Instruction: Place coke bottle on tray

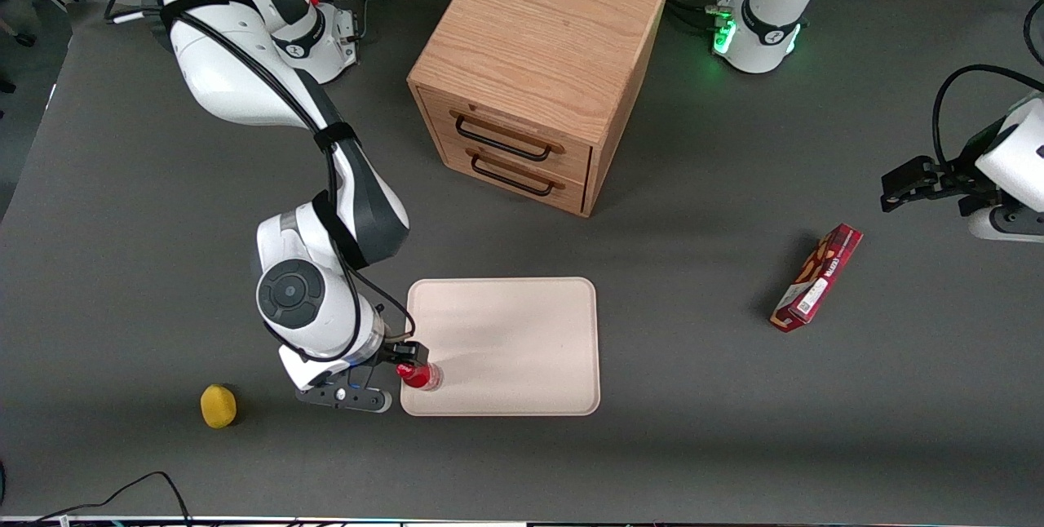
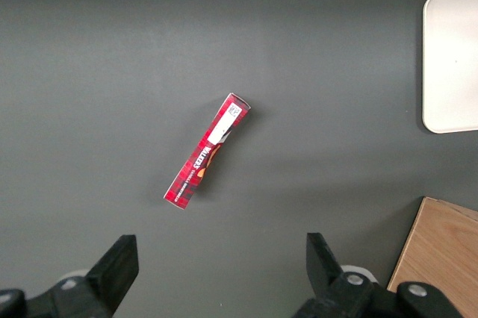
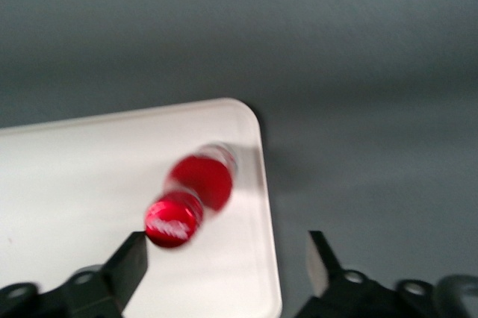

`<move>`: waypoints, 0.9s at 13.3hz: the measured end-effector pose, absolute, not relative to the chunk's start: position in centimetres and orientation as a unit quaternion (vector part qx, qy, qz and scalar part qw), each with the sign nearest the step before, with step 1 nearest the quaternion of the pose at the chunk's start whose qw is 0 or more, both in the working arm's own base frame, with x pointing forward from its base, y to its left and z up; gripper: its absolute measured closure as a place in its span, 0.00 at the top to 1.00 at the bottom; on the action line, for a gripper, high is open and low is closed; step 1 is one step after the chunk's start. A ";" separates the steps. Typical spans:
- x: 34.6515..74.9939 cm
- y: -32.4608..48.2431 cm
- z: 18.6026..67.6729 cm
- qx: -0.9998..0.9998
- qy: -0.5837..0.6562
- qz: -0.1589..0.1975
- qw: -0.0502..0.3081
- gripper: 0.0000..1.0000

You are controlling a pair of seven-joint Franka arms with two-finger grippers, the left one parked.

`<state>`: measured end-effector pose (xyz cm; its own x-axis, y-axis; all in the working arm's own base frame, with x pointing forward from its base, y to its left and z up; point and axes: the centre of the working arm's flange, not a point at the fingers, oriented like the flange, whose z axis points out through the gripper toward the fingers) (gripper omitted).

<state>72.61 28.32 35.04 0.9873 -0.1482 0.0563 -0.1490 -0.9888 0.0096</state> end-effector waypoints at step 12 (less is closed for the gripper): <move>51.9 4.2 57.5 0.999 -0.037 -0.016 0.003 1.00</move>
